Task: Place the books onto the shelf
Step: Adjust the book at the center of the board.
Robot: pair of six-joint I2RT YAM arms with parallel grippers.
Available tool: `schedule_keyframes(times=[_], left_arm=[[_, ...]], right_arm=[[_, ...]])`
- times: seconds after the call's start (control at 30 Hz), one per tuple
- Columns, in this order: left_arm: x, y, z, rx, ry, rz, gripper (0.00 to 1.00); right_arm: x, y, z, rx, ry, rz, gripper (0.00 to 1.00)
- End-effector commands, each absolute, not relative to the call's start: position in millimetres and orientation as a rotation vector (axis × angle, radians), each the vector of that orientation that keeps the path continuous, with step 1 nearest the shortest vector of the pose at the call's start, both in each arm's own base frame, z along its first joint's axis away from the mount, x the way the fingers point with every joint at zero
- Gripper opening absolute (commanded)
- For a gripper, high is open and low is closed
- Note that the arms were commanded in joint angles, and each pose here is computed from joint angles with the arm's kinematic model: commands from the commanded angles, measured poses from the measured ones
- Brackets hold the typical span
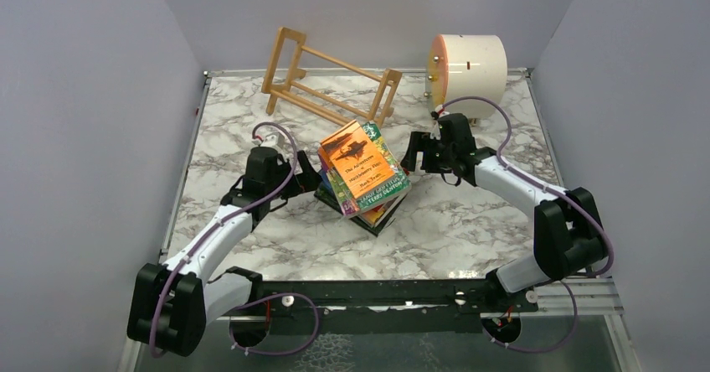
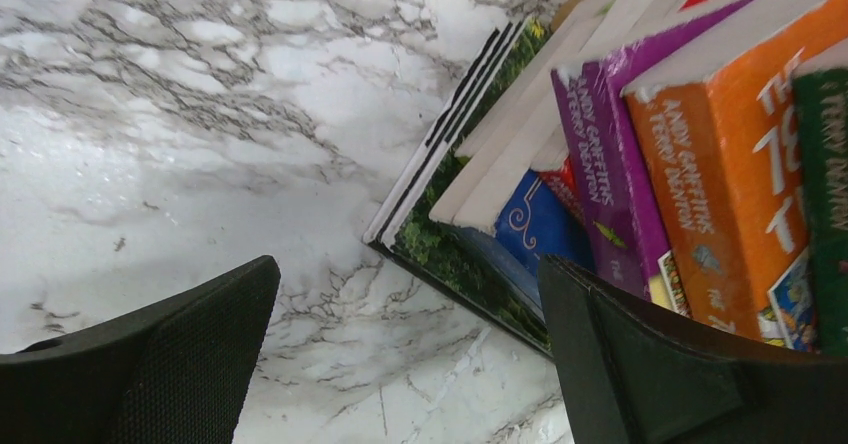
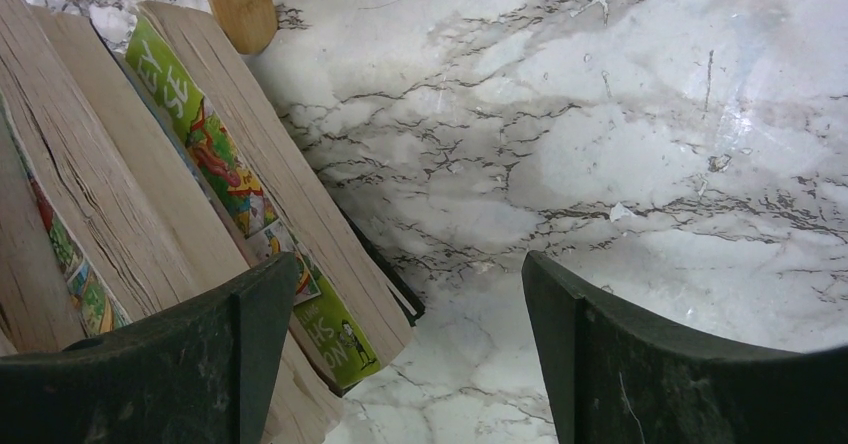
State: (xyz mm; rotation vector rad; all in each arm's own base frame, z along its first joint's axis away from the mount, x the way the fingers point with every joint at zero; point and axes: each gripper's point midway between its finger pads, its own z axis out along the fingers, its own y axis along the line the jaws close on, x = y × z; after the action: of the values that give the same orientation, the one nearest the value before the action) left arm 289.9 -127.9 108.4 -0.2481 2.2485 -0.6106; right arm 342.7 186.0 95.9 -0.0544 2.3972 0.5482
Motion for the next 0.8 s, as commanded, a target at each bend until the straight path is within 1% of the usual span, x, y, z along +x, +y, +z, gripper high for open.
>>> schedule_keyframes(times=[0.0, 0.37, 0.57, 0.77], left_arm=[[270.8, -133.6, 85.1, -0.258, 2.33, -0.582, 0.99], [239.0, -116.8, 62.1, -0.247, 2.376, -0.458, 0.99], [239.2, -114.1, 44.1, -0.197, 2.453, -0.342, 0.99], [244.5, -110.9, 36.7, -0.175, 2.469, -0.229, 0.99]], right_arm=[[347.4, 184.0, 89.6, -0.066, 2.39, 0.521, 0.82], [353.5, 180.3, 85.2, -0.06, 2.393, 0.523, 0.82], [357.3, 180.4, 86.4, -0.062, 2.391, 0.522, 0.82], [358.5, 178.0, 87.1, -0.06, 2.386, 0.52, 0.82]])
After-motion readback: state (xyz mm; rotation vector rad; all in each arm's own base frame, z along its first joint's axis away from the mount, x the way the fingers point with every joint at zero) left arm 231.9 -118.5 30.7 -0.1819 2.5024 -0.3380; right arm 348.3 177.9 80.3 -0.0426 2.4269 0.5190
